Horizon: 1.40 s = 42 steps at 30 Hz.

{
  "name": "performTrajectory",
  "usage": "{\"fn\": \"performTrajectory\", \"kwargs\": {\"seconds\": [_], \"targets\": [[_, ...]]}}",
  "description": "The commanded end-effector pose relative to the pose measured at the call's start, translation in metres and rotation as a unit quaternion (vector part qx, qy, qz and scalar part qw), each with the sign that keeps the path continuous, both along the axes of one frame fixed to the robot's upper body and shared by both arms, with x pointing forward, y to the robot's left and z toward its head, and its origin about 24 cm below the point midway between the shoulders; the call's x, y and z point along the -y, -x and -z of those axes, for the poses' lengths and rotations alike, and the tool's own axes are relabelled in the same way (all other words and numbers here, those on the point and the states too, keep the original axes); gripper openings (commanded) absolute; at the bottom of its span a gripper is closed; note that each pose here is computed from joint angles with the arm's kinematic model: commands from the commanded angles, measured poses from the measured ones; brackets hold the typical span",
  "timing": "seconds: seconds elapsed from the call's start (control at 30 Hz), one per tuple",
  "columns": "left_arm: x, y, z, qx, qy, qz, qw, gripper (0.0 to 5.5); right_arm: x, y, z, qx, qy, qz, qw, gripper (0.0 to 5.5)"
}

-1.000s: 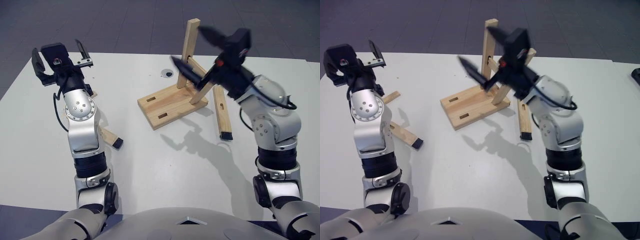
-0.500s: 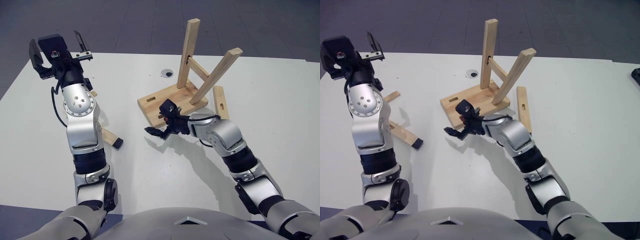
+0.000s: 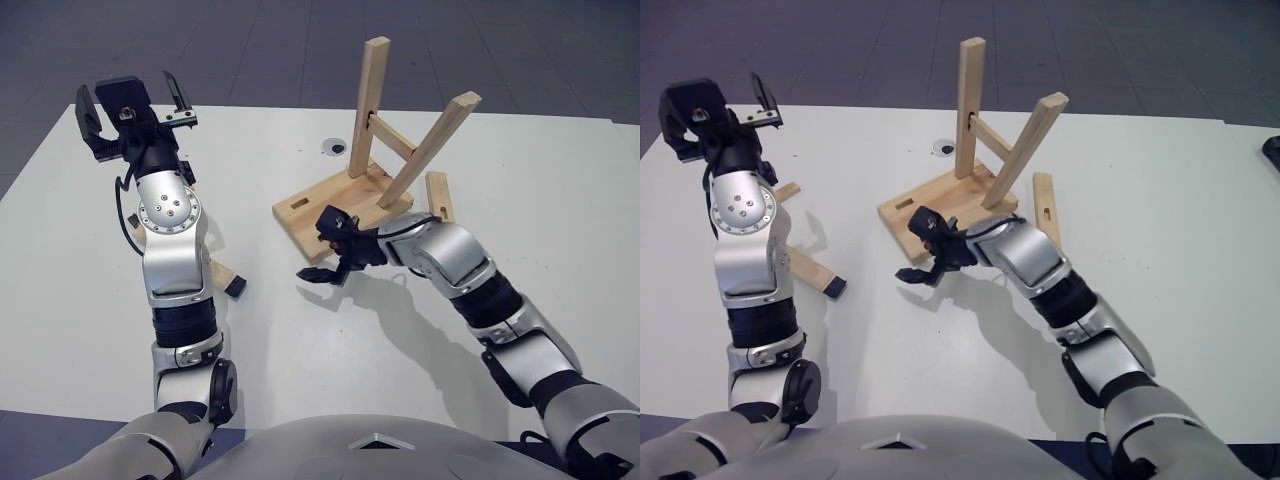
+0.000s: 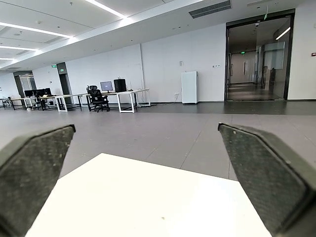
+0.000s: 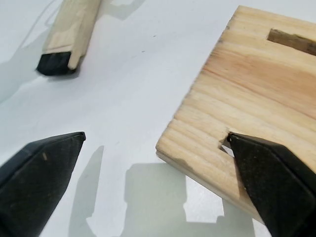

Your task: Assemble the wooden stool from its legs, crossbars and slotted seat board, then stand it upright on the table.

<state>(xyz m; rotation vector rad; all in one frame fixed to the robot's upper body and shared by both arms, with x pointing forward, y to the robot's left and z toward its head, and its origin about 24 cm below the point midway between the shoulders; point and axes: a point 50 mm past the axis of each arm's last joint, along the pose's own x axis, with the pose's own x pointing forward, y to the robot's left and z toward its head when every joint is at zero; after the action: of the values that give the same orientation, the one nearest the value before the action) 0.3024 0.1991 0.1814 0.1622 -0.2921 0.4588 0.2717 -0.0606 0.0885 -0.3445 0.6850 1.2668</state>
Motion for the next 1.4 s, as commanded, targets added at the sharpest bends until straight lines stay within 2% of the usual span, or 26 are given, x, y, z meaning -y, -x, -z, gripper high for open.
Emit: {"fn": "performTrajectory", "kwargs": {"seconds": [0.03,0.13,0.27,0.5,0.6,0.7,0.8,0.87,0.93,1.03,1.23,1.4], "targets": [[-0.001,0.000,0.003,-0.008,-0.008,-0.004,1.000,5.40,0.022,0.009,-0.006,0.025,0.044,-0.127,0.991,5.35],[0.001,0.000,0.003,-0.011,-0.019,-0.003,1.000,5.40,0.049,0.003,-0.006,0.072,0.124,-0.195,0.970,5.35],[0.004,0.003,0.006,-0.018,-0.037,0.000,0.999,5.40,0.074,-0.013,-0.013,0.125,0.195,-0.239,0.943,5.35],[0.004,0.008,0.015,-0.036,-0.043,0.004,0.998,5.40,0.077,-0.026,-0.032,0.158,0.179,-0.232,0.943,5.35],[-0.006,0.009,0.015,-0.041,-0.048,0.011,0.998,5.40,0.079,-0.023,-0.044,0.181,0.135,-0.208,0.952,5.35],[-0.032,0.009,0.017,-0.075,-0.067,0.032,0.994,5.40,0.080,-0.018,-0.074,0.234,0.028,-0.156,0.959,5.35],[-0.077,0.007,0.048,-0.197,-0.057,0.053,0.977,5.40,0.086,-0.010,-0.110,0.272,-0.117,-0.045,0.954,5.35],[-0.114,0.017,0.058,-0.234,-0.054,0.001,0.971,5.40,0.086,-0.002,-0.118,0.273,-0.187,0.009,0.944,5.35],[-0.141,0.029,0.065,-0.270,-0.073,-0.050,0.959,5.40,0.083,0.008,-0.118,0.274,-0.219,0.041,0.936,5.35],[-0.164,0.049,0.074,-0.331,-0.162,-0.118,0.922,5.40,0.079,0.013,-0.116,0.270,-0.245,0.096,0.926,5.35],[-0.152,0.082,0.101,-0.396,-0.196,-0.111,0.890,5.40,0.083,0.007,-0.117,0.261,-0.267,0.169,0.912,5.35],[-0.114,0.083,0.125,-0.426,-0.193,-0.042,0.883,5.40,0.087,0.001,-0.119,0.256,-0.276,0.197,0.905,5.35]]}}
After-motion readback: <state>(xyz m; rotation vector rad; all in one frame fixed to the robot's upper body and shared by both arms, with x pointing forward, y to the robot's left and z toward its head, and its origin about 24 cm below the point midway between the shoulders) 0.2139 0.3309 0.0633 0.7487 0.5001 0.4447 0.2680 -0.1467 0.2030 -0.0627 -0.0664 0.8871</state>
